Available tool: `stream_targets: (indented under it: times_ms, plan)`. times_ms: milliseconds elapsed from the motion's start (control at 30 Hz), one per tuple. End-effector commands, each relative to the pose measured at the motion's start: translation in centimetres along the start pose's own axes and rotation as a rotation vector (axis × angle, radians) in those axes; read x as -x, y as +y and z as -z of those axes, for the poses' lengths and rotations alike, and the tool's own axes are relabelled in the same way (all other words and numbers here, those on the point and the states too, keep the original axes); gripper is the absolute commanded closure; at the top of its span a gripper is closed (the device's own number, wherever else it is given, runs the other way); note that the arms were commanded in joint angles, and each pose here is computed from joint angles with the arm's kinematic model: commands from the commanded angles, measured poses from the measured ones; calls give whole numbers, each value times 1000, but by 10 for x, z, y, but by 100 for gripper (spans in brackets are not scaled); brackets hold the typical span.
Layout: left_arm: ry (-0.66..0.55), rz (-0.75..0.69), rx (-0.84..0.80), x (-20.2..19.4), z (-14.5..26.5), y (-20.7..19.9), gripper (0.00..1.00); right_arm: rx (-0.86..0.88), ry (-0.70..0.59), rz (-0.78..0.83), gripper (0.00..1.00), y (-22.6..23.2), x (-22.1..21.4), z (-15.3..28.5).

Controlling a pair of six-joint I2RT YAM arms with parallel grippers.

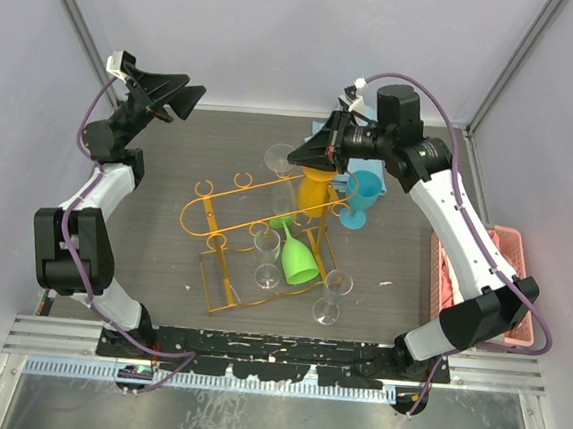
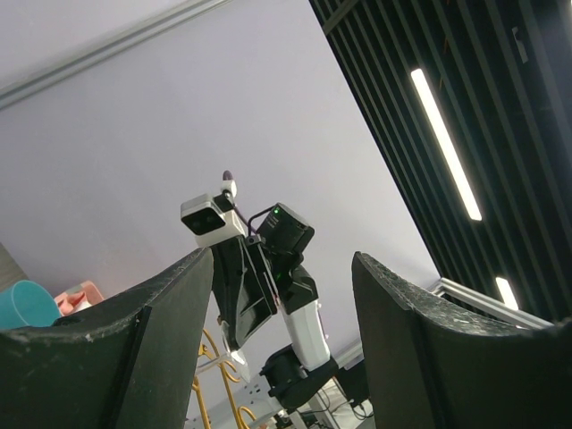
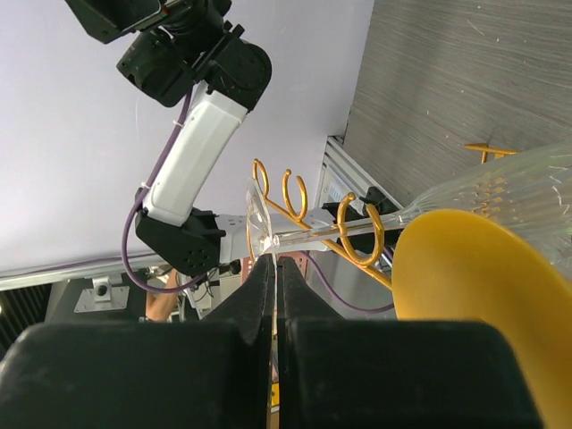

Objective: Place the wine glass upside down on the wine glass rack
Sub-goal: Turn the wine glass upside down at the wine rack.

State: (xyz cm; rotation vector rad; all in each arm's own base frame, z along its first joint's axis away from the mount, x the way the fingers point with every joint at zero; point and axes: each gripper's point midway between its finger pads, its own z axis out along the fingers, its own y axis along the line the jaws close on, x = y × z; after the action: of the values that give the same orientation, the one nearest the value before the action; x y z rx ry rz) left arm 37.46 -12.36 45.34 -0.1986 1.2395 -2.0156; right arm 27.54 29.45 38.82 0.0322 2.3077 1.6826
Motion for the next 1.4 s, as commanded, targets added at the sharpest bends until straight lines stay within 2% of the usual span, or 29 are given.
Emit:
stream_targets:
  times_ms: [0,933,1133,1367]
  plan:
    - [31,-86,-61,-14,-1,-29,35,32,-11,78,99,19,-9,11]
    - [24,-77,-59,-12,-1,-26,35,-36,32,79,100,4,-16,3]
    - [24,-74,-57,-11,-1,-25,35,-26,34,75,89,4,-13,0]
    - [23,-72,-54,-11,0,-23,35,-24,39,70,89,2,-13,-3]
